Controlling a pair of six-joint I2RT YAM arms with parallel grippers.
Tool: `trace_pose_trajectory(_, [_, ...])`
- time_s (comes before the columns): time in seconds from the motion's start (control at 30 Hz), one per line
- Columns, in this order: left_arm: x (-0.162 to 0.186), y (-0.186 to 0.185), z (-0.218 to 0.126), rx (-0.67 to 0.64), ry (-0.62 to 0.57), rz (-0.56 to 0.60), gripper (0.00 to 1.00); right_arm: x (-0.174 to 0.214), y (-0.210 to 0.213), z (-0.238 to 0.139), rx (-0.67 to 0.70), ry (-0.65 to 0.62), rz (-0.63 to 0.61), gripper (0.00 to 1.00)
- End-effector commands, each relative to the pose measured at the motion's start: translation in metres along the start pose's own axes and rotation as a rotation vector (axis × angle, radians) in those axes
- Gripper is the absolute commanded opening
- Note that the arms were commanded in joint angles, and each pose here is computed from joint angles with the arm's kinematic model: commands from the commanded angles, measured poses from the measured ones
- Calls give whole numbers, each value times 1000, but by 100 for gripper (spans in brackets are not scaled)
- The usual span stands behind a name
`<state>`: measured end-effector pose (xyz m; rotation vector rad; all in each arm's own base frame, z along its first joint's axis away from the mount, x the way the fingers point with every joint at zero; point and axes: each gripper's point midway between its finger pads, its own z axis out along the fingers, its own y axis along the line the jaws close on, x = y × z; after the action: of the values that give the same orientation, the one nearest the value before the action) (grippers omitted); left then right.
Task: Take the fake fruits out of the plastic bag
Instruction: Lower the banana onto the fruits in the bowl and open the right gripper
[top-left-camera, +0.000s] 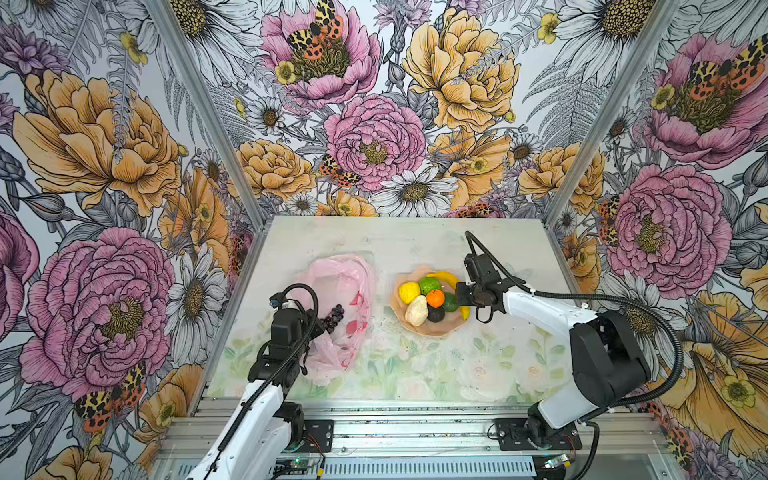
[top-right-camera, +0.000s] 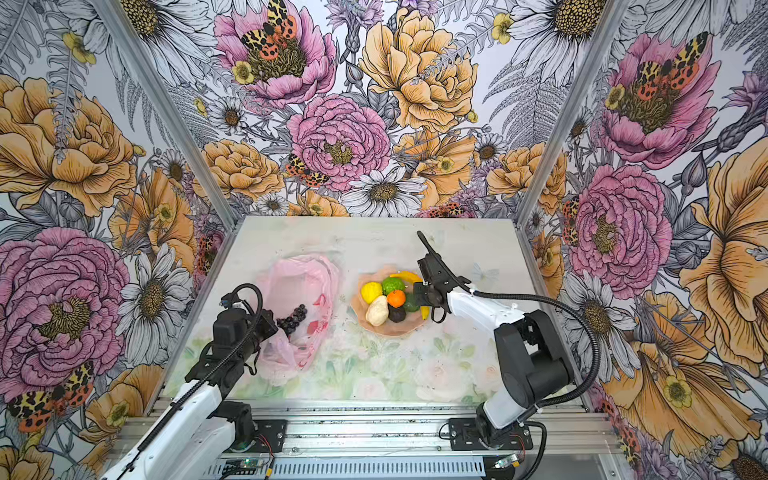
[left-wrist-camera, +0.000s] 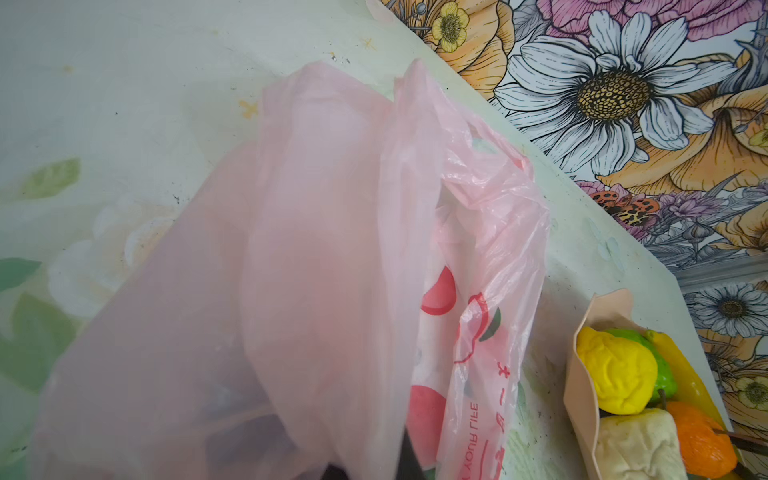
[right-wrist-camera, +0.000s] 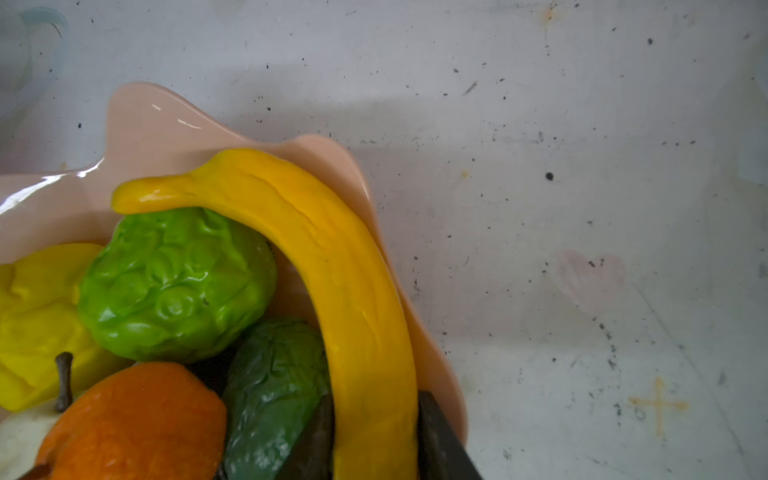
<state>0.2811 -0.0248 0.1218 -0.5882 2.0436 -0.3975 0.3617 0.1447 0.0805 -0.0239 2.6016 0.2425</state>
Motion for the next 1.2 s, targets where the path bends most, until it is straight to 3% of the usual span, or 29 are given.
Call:
trace_pose_trajectory(0.0, [1, -2, 0, 18, -7, 24, 0, -6, 4, 2, -6, -20, -19, 36])
trace_pose_trajectory(0.27, [1, -2, -1, 20, -6, 27, 0, -11, 7, -3, -19, -34, -16, 41])
trace_pose_trajectory(0.8, [4, -7, 0, 37, 4, 41, 0, -16, 15, 1, -39, -30, -27, 38])
trace_pose_trajectory(1.17, [5, -9, 0, 42, 4, 46, 0, -20, 18, -2, -35, -42, -37, 42])
